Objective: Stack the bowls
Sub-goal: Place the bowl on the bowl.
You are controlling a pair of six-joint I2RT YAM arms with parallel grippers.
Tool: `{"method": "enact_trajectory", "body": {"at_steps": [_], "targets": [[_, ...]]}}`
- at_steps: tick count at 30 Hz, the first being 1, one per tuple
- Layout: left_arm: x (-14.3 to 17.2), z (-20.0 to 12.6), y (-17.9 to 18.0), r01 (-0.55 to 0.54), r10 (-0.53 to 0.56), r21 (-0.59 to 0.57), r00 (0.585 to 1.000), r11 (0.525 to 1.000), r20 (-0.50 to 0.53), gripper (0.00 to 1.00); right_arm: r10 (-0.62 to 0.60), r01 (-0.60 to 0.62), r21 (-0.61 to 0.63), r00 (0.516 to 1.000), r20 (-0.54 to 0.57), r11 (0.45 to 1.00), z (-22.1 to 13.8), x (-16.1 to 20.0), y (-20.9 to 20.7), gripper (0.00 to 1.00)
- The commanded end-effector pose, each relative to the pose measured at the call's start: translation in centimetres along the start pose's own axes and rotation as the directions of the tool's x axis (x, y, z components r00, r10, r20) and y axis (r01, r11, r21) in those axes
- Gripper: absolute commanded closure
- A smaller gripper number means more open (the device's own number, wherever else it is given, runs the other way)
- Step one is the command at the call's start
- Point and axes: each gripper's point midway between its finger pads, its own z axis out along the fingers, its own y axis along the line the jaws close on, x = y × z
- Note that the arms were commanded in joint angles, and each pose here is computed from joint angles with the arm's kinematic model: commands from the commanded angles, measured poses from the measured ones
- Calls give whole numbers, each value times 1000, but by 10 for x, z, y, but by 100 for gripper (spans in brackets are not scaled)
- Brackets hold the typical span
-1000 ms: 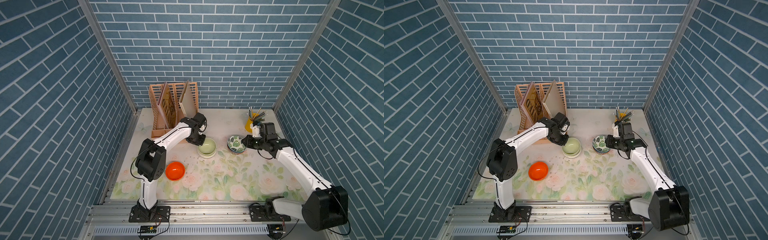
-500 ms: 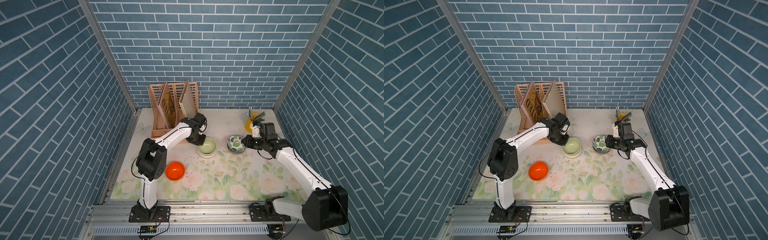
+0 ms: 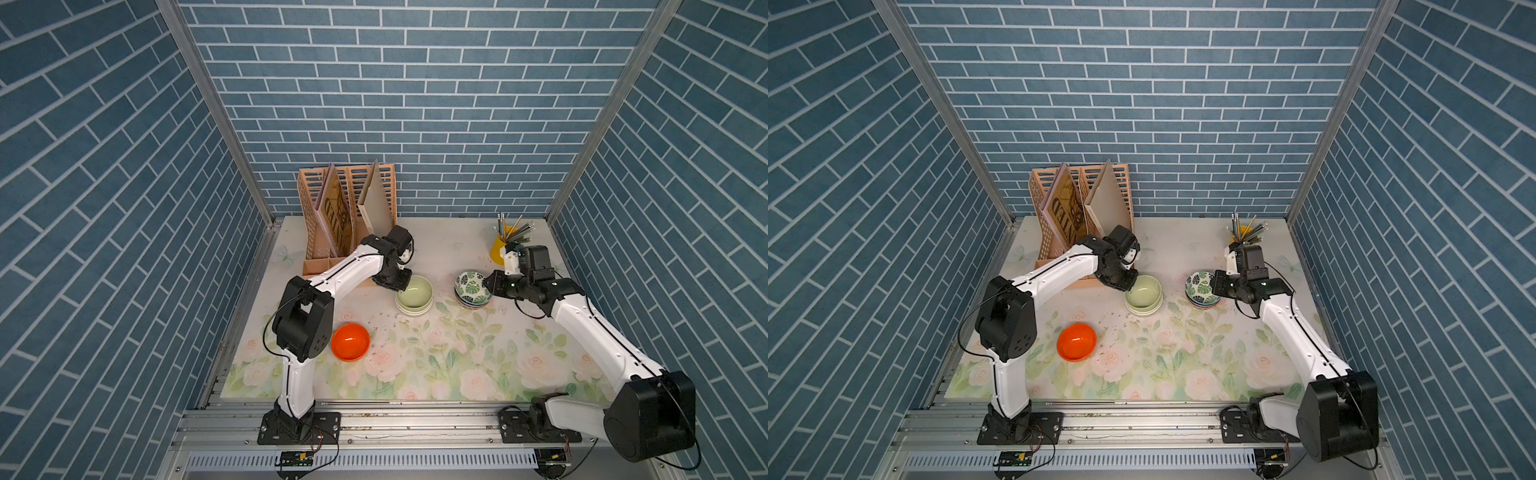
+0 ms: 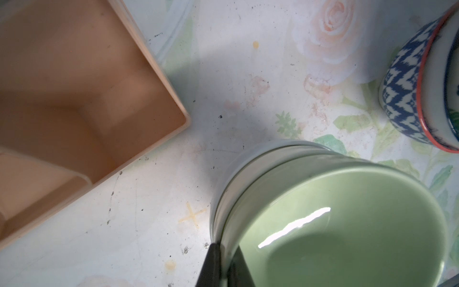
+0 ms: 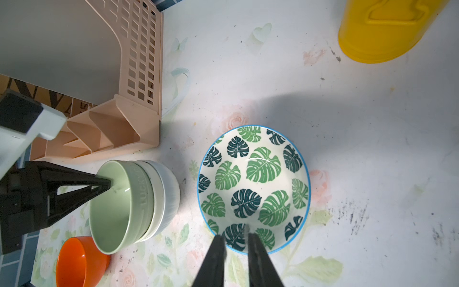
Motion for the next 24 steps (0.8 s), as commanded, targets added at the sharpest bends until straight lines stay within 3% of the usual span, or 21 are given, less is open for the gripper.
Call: {"method": "enact_trajectory", "body": {"at_steps": [1, 17, 24], "targets": [[6, 8, 5, 11, -12, -18, 999, 1000, -43, 98, -2, 2, 11, 1000, -8, 1000, 4, 4, -3, 79], [2, 3, 3, -2, 1, -15, 999, 1000, -35, 77, -4, 4, 12, 1000, -9, 1000, 4, 4, -2, 79], [3, 2, 4, -5, 4, -19, 999, 1000, -37, 75, -4, 4, 11, 1000, -9, 1000, 4, 4, -2, 78]]}}
